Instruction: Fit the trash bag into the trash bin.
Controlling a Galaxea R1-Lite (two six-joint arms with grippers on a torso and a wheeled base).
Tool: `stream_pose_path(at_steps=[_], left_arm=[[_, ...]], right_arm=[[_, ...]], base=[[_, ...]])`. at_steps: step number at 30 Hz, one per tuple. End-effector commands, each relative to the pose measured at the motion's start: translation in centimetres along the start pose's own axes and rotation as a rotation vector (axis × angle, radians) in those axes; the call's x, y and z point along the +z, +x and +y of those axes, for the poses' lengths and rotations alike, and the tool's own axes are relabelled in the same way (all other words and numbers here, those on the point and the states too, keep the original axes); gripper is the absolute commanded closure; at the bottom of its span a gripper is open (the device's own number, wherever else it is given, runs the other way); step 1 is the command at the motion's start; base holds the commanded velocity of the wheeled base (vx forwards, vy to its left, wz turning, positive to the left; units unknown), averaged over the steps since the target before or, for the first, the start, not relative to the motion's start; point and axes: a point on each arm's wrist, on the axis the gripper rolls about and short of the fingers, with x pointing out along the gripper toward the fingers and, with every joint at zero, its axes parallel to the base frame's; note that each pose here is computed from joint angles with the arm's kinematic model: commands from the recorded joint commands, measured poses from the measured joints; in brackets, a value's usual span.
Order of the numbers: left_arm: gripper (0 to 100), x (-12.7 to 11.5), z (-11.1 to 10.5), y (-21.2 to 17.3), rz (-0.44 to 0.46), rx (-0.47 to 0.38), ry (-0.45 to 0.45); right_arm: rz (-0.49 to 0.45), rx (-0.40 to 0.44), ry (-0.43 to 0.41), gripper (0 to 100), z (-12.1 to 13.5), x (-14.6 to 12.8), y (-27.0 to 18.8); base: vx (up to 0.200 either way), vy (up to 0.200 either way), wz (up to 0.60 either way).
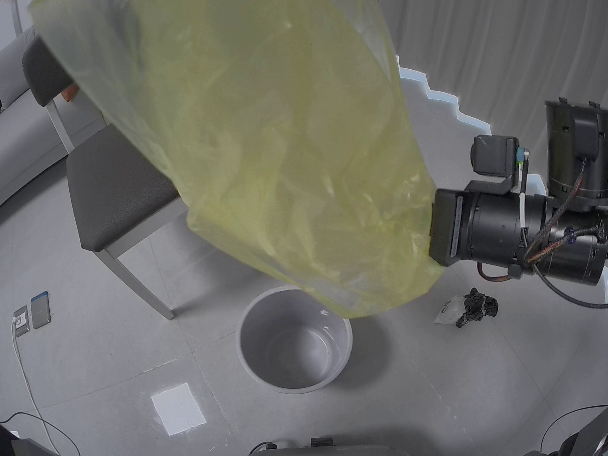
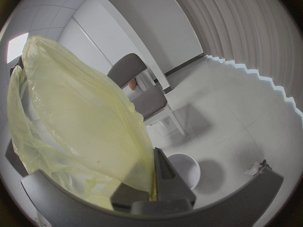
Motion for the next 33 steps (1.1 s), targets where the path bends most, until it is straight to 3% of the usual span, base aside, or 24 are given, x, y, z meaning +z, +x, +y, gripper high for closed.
stream_pose_path(at_steps=[1, 5, 11, 14, 15, 17, 24, 33], left_arm=[[100, -0.9, 0.3, 0.7, 0.078, 0.035, -0.003], [100, -1.1, 1.2, -0.1, 0.098, 0.119, -0.093], [100, -4.3, 1.9, -1.4, 0.209, 0.190, -0.176], [100, -6.6, 2.4, -2.3, 0.269, 0.177, -0.269], [100, -8.4, 2.7, -2.4, 0.308, 0.181, -0.346], [100, -10.6, 3.2, -2.1, 0.331, 0.220, -0.410], [100, -17.5, 4.7, 0.4, 0.275, 0.321, -0.541], [100, -25.3, 5.6, 4.1, 0.356, 0.376, -0.722]], right_arm=[[0.023, -0.033, 0.000, 100, -0.6, -0.9, -0.3], [0.066, -0.085, 0.011, 100, -2.0, -2.1, 0.2], [0.135, -0.169, 0.013, 100, -3.4, -4.1, 1.3], [0.184, -0.216, 0.005, 100, -4.1, -5.5, 2.2], [0.205, -0.237, -0.005, 100, -4.4, -6.0, 2.9], [0.223, -0.249, -0.013, 100, -4.6, -6.5, 3.7], [0.271, -0.271, -0.046, 100, -5.5, -7.4, 6.2], [0.403, -0.303, -0.112, 100, -7.2, -10.7, 9.3]], base=[[0.000, 0.000, 0.00], [0.000, 0.000, 0.00], [0.000, 0.000, 0.00], [0.000, 0.000, 0.00], [0.000, 0.000, 0.00], [0.000, 0.000, 0.00], [0.000, 0.000, 0.00], [0.000, 0.000, 0.00]])
